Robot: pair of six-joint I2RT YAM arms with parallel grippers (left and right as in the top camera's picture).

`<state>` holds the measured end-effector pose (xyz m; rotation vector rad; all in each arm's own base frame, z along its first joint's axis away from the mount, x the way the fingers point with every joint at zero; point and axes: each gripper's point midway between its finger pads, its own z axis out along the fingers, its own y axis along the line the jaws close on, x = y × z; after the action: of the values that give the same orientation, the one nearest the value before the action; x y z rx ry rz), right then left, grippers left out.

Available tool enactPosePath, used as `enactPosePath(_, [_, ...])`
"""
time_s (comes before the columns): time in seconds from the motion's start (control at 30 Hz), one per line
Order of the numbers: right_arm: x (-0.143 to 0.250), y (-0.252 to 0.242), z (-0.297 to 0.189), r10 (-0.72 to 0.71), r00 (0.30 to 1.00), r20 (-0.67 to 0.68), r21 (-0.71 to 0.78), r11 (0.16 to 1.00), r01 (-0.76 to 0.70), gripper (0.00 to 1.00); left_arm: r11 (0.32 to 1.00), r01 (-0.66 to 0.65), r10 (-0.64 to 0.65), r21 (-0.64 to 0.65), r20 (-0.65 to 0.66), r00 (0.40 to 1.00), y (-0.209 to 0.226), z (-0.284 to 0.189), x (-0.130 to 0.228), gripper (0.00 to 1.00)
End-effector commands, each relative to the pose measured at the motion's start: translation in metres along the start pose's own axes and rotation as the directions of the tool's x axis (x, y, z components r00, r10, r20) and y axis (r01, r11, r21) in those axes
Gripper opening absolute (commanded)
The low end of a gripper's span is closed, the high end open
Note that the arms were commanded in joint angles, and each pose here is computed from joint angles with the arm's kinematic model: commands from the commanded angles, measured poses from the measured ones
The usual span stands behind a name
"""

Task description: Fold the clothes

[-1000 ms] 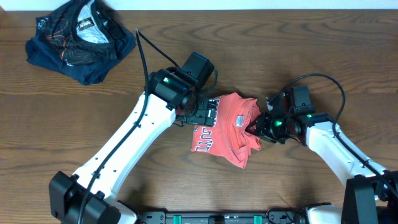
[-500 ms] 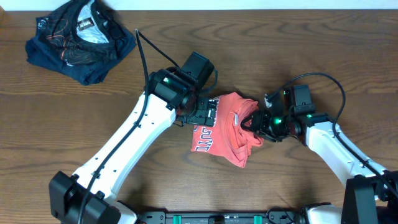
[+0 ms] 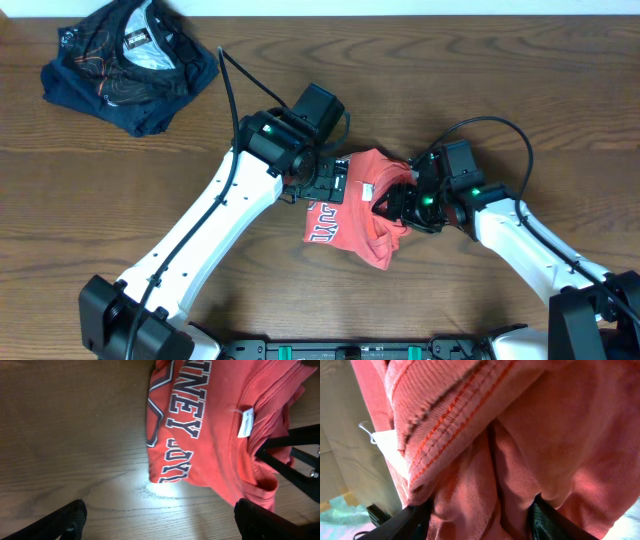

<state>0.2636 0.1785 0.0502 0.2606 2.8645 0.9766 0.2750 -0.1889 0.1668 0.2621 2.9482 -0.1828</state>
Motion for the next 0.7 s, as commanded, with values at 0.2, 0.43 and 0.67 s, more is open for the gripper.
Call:
enactPosePath(0.2, [0.000, 0.003, 0.002, 0.008, 1.000, 0.012, 0.010, 1.000, -0.008, 0.14, 1.000, 0.015, -0.015, -0.014, -0.009, 1.000, 0.004, 0.002, 0.002, 0.96])
enactPosePath(0.43, [-0.011, 0.011, -0.007, 0.019, 0.999, 0.029, -0.005, 1.000, -0.019, 0.02, 1.000, 0.015, -0.016, -0.014, -0.009, 1.000, 0.004, 0.002, 0.002, 0.96])
enactPosePath(0.67, [-0.015, 0.025, -0.022, 0.013, 1.000, 0.012, 0.015, 1.000, -0.013, 0.10, 1.000, 0.015, -0.015, -0.014, -0.009, 1.000, 0.004, 0.002, 0.002, 0.96])
